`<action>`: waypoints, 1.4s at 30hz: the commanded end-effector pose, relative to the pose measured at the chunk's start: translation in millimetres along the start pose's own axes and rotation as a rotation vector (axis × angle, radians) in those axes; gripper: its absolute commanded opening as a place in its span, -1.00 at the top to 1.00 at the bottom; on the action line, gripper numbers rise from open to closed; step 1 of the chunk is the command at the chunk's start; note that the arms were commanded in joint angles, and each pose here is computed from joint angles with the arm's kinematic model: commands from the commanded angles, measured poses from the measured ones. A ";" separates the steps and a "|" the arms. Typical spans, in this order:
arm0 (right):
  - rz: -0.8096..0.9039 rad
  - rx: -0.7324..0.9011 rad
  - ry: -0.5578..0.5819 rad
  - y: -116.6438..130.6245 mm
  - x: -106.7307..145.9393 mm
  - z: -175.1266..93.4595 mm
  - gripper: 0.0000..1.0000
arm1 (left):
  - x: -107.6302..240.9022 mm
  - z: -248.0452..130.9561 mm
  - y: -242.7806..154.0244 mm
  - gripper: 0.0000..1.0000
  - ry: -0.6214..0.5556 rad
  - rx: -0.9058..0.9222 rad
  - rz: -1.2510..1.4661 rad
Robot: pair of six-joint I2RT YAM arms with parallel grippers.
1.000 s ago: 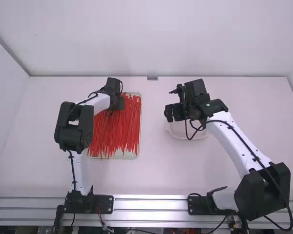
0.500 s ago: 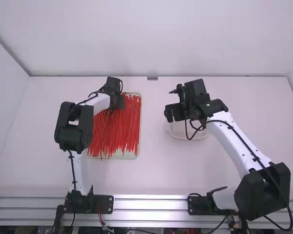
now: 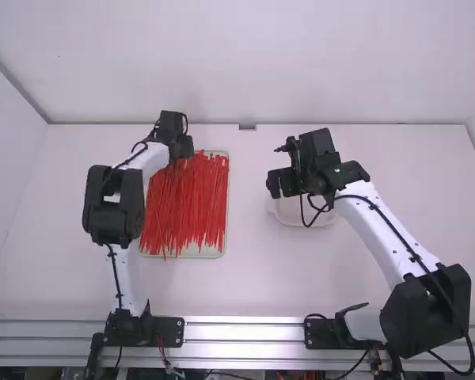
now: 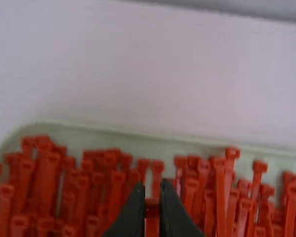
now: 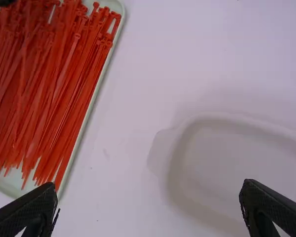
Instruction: Fasten the cable tie
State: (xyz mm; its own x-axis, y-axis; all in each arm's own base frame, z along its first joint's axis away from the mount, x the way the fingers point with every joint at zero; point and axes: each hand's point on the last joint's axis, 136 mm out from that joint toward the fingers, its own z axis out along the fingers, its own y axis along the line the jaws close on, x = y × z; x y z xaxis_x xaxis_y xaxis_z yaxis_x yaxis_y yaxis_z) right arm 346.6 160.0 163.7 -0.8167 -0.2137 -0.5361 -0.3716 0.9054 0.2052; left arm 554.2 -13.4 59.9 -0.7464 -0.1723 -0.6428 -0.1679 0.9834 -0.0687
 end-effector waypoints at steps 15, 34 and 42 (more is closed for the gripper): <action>-0.008 -0.038 -0.032 6.1 -5.4 -1.7 -0.96 | -139.9 -271.6 -15.3 0.96 -0.520 0.107 0.023; -0.314 -0.648 -0.323 110.8 -57.4 -49.2 -0.96 | -45.8 -372.9 -0.2 0.96 -0.686 0.242 -0.104; -0.452 -0.843 -0.380 163.5 -53.7 -72.6 -0.97 | -15.4 -367.4 -36.4 0.96 -0.723 0.474 -0.125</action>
State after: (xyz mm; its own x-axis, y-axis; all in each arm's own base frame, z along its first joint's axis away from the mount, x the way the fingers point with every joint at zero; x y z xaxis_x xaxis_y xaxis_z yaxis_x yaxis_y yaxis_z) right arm 322.9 277.2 278.4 -0.4055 -0.2004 -0.8919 -0.8921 0.2996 0.3382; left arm 340.8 -53.4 355.5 -0.1019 -0.3054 -0.9467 0.1138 0.9419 -0.3161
